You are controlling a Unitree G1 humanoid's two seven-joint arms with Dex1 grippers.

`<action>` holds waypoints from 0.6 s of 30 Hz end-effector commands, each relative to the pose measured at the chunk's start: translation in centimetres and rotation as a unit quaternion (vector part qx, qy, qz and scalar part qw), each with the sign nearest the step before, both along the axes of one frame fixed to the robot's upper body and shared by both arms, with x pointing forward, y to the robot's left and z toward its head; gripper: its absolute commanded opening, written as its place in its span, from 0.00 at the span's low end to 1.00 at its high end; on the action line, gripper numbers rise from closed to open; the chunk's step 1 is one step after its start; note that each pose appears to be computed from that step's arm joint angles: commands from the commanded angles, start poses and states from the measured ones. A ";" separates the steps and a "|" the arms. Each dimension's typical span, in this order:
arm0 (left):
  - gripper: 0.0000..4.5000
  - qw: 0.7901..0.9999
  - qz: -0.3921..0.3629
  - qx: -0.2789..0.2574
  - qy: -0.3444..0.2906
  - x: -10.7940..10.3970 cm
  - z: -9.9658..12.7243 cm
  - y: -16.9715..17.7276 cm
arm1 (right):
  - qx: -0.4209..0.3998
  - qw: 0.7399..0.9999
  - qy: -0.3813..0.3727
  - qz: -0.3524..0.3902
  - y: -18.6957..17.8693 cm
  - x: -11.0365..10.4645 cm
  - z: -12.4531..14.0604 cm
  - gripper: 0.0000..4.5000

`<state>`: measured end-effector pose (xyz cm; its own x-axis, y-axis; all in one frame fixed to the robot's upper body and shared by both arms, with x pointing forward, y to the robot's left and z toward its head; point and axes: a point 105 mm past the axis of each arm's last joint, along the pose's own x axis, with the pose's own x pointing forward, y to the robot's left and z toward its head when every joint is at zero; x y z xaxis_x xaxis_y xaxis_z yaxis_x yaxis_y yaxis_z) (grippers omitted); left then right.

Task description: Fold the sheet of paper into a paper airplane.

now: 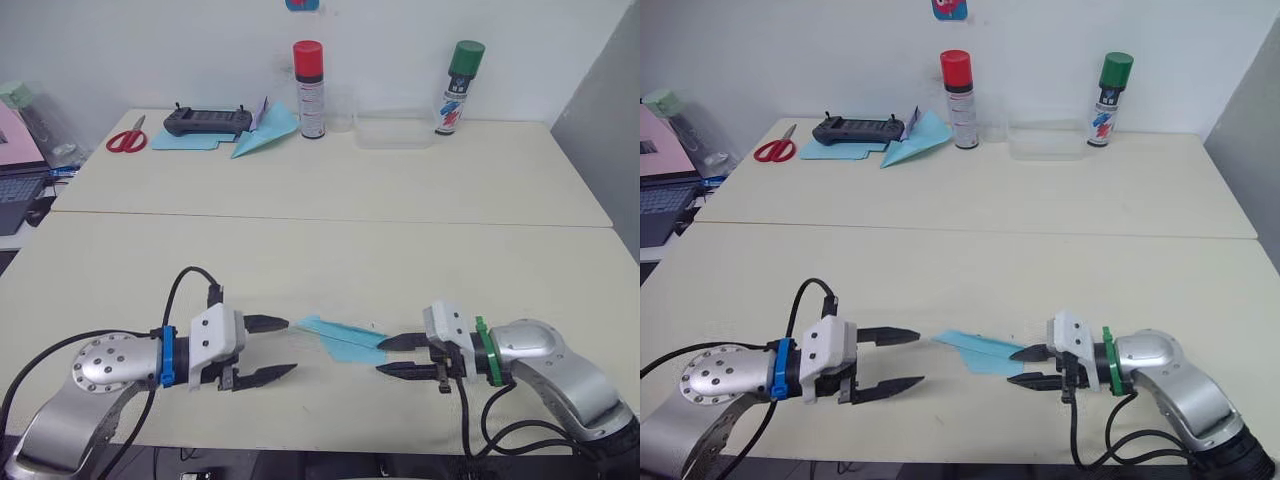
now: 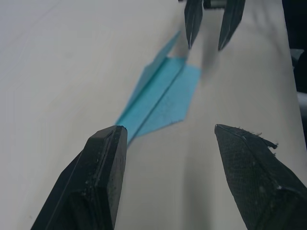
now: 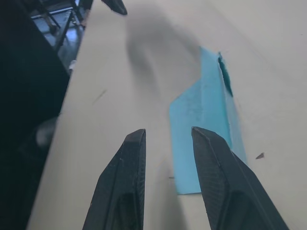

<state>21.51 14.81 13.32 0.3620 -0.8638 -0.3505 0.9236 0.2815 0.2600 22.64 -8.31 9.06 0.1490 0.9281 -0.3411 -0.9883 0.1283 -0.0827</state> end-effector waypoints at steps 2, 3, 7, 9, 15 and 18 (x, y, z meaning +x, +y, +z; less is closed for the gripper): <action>0.72 1.000 0.000 -0.003 -0.013 0.2 0.6 -0.5 | 0.002 0.998 -0.067 -0.011 1.0 1.6 0.2 0.35; 0.72 1.000 0.001 -0.004 -0.013 0.3 0.6 -0.6 | -0.001 0.997 -0.070 -0.010 1.1 1.7 0.0 0.35; 0.72 1.000 0.002 -0.012 -0.012 0.2 0.7 -0.9 | -0.014 0.996 -0.089 -0.025 1.1 2.8 -0.6 0.35; 0.72 1.000 0.003 -0.013 -0.012 0.2 0.6 -0.9 | -0.020 0.995 -0.095 -0.027 1.1 3.2 -0.8 0.35; 0.72 0.998 0.030 -0.046 -0.002 0.6 1.2 -0.7 | -0.026 0.994 -0.102 -0.043 1.6 4.5 -1.1 0.35; 0.76 0.997 0.036 -0.067 0.013 0.9 2.0 -0.4 | -0.029 0.993 -0.103 -0.044 1.7 4.8 -1.2 0.34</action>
